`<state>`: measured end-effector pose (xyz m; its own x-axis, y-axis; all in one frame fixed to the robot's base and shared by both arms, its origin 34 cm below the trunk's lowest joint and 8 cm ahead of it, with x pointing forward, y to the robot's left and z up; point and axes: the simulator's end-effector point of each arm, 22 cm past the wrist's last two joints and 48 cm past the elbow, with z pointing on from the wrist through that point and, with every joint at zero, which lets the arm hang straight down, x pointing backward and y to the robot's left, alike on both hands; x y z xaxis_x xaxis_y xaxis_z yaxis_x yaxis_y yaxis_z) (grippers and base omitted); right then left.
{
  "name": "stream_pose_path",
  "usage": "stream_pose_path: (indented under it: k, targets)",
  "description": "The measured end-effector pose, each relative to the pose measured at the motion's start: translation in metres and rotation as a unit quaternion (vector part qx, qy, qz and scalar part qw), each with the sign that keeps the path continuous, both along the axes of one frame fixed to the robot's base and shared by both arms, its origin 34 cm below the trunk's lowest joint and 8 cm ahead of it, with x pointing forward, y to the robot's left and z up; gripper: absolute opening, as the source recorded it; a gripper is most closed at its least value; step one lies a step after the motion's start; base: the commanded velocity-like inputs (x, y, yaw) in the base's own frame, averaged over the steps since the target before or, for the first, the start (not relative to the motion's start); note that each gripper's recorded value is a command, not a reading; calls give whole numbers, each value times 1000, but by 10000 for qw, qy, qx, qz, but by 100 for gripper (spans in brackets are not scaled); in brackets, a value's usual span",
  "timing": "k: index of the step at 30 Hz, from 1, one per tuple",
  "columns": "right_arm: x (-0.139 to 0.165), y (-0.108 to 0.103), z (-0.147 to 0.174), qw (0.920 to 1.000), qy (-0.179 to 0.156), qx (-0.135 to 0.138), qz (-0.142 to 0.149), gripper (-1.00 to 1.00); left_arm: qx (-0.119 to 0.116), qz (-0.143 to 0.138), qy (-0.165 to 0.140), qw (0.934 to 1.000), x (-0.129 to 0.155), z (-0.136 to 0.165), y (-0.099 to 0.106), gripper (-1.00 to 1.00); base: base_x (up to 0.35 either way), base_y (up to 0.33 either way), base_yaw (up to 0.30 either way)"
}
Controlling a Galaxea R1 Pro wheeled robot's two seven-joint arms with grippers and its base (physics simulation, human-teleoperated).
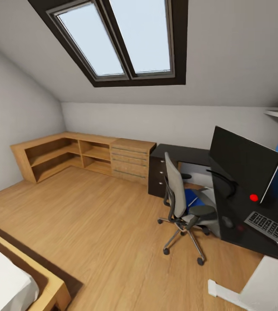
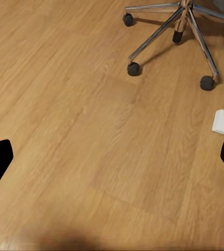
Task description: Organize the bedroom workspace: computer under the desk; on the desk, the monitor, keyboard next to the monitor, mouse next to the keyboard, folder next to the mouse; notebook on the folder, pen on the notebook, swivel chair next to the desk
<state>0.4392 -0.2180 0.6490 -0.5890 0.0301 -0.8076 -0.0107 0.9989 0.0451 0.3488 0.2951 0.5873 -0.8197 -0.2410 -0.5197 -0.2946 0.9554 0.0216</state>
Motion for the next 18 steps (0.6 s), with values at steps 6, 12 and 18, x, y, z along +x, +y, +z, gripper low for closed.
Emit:
stream_pose_path:
  k: [6,12,18]
  targets:
    - [1,0,-8,10000,7,0,-6,100,7,28,0,10000,1,-7,1,100,0,0,-300]
    - [1,0,-16,10000,28,2,-17,100,20,39,56,10000,-1,-16,2,100,0,0,-298]
    - [1,0,-25,10000,47,5,-15,100,25,39,110,9999,-2,-26,4,100,0,0,-291]
